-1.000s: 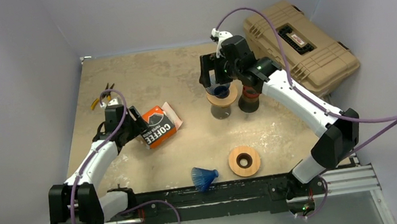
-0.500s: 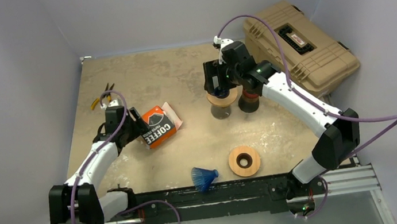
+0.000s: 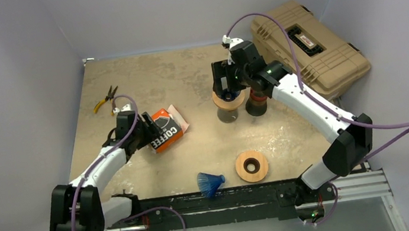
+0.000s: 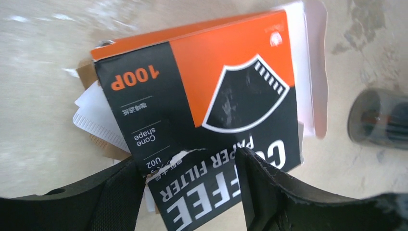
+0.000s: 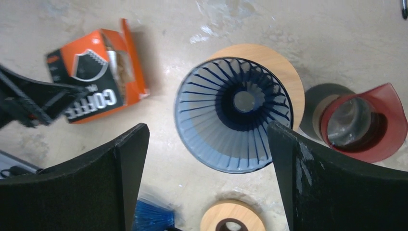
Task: Place the coffee filter in the dripper
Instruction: Pick up the coffee filter from the coffee filter holder.
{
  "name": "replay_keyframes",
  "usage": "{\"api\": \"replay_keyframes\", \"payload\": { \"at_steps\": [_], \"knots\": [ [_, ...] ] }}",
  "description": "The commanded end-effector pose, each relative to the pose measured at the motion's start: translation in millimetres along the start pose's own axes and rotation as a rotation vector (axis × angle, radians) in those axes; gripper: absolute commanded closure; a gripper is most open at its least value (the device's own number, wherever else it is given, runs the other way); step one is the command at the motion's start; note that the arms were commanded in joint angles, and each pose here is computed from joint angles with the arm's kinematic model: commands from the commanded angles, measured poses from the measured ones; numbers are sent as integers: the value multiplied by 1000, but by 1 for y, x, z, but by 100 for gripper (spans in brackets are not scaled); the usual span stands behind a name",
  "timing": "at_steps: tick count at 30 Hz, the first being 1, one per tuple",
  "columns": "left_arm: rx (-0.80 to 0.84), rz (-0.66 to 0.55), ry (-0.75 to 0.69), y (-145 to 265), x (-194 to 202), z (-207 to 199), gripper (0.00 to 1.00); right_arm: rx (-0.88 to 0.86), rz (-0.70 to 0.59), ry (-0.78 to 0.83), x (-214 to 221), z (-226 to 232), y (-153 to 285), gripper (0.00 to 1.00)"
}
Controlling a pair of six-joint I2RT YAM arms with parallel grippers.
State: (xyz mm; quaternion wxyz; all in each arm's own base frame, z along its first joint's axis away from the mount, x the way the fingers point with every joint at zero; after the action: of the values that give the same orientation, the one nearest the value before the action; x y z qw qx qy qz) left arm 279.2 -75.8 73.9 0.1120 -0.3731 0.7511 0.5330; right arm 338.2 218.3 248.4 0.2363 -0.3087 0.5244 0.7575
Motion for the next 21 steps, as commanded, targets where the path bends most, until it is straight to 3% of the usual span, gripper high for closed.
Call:
{"api": "replay_keyframes", "payload": {
  "at_steps": [1,7,15,21],
  "knots": [
    [92,-16,10,-7,5,-35,35,-148,-169,11,-50,28,48,5],
    [151,-8,0,-13,17,-68,36,-232,-219,17,-65,43,65,4],
    [-65,-60,-80,7,6,-30,29,-356,-219,49,-64,64,69,4],
    [-136,-82,-70,20,-3,-4,29,-410,-193,107,-61,102,60,4]
  ]
}}
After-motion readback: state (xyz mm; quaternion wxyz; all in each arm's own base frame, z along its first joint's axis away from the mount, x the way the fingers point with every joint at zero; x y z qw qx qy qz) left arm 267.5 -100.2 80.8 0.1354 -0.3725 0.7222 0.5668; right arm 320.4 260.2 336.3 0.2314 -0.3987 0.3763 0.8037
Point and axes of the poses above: each gripper's point midway between its finger pads, its own y axis back along the fingers, its own z axis along the line the jaws close on, x = y × z, the point moved 2 cm from there along y, back along the fingers, and after that the axes turned 4 degrees about -y, right-handed, at the moved point
